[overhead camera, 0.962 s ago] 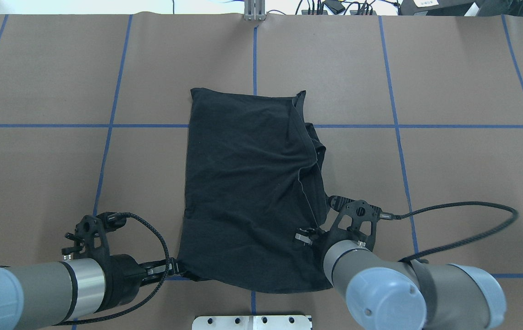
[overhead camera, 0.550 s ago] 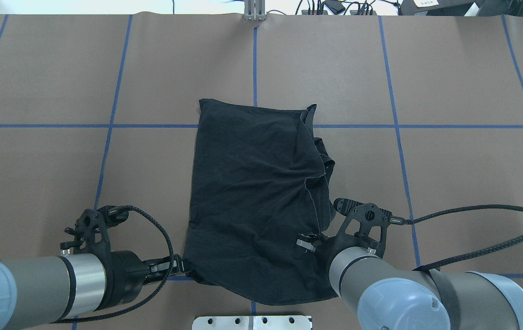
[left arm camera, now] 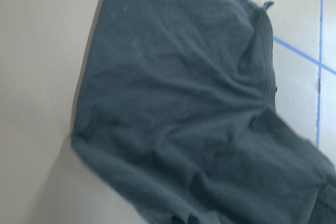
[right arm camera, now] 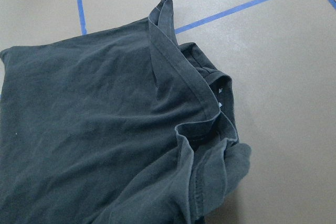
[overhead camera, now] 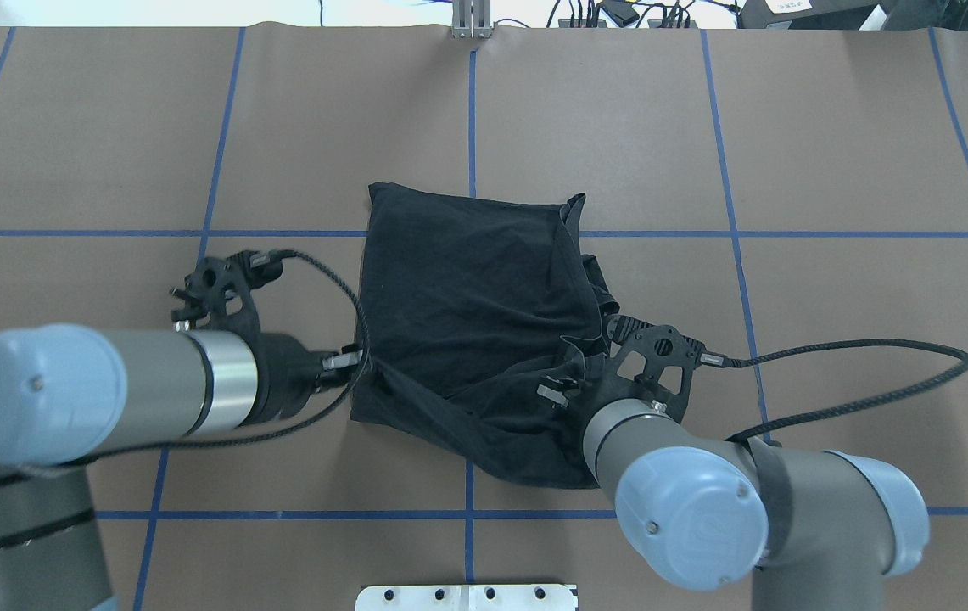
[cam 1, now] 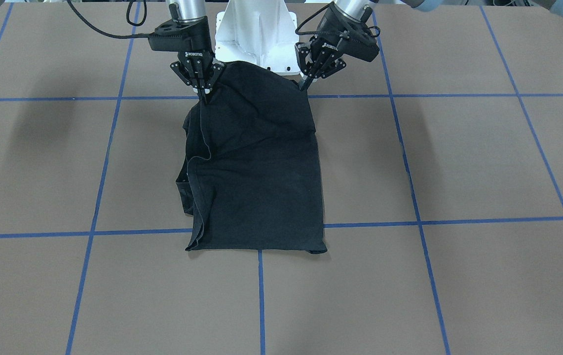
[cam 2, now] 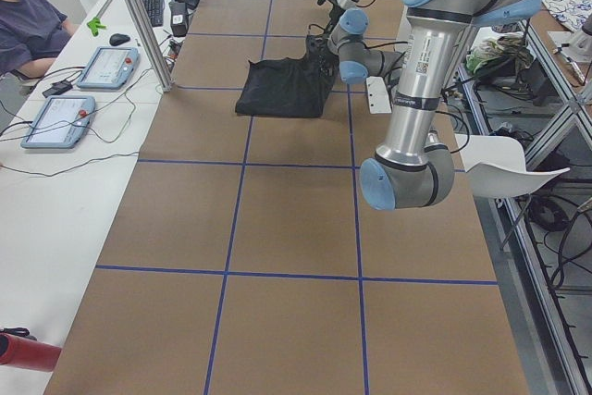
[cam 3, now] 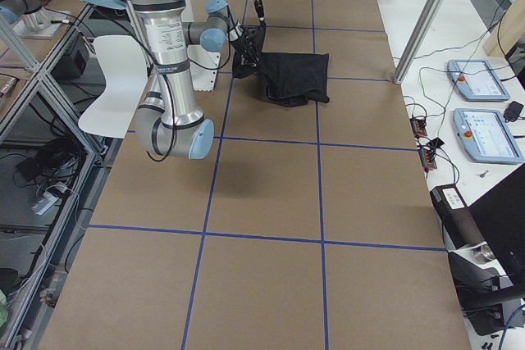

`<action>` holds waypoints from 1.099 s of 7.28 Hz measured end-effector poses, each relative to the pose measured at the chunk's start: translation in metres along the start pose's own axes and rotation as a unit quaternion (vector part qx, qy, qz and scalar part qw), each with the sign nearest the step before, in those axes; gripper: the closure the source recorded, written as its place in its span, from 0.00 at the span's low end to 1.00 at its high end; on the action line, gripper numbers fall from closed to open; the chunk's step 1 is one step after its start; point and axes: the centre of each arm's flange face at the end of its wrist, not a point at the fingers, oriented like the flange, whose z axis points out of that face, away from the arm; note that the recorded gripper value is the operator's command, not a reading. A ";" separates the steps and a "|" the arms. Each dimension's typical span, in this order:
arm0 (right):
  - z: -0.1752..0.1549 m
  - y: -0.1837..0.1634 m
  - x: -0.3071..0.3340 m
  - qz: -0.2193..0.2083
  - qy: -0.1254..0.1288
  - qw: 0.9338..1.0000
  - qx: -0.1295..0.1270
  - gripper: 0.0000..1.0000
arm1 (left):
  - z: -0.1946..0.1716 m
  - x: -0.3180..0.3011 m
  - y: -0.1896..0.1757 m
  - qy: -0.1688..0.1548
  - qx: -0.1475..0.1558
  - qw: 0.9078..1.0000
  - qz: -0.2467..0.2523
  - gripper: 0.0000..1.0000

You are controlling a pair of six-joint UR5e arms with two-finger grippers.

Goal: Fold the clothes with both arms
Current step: 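Lift the near half with both grippers and fold it toward the far edge, then lay the folded half onto the far half with both grippers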

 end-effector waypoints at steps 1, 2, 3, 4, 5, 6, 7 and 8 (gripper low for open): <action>0.014 -0.011 -0.011 0.006 0.007 1.000 0.012 1.00 | 0.017 0.006 -0.031 -0.015 0.023 1.000 0.010 1.00; 0.029 -0.023 -0.021 0.011 0.017 1.000 0.024 1.00 | 0.034 0.009 -0.058 -0.030 0.040 0.999 0.018 1.00; 0.044 -0.035 -0.029 0.016 0.028 0.999 0.036 1.00 | 0.049 0.012 -0.082 -0.044 0.055 0.997 0.024 1.00; 0.057 -0.048 -0.032 0.017 0.039 0.998 0.047 1.00 | 0.062 0.013 -0.105 -0.057 0.067 0.996 0.029 1.00; 0.069 -0.061 -0.031 0.014 0.051 0.997 0.056 1.00 | 0.075 0.016 -0.125 -0.069 0.078 0.994 0.031 1.00; 0.080 -0.072 -0.034 0.013 0.062 0.996 0.063 1.00 | 0.088 0.020 -0.144 -0.079 0.087 0.993 0.033 1.00; 0.092 -0.078 -0.046 0.014 0.070 0.995 0.067 1.00 | 0.103 0.021 -0.159 -0.092 0.092 0.991 0.033 1.00; 0.107 -0.082 -0.065 0.015 0.079 0.994 0.070 1.00 | 0.119 0.019 -0.168 -0.104 0.094 0.990 0.033 1.00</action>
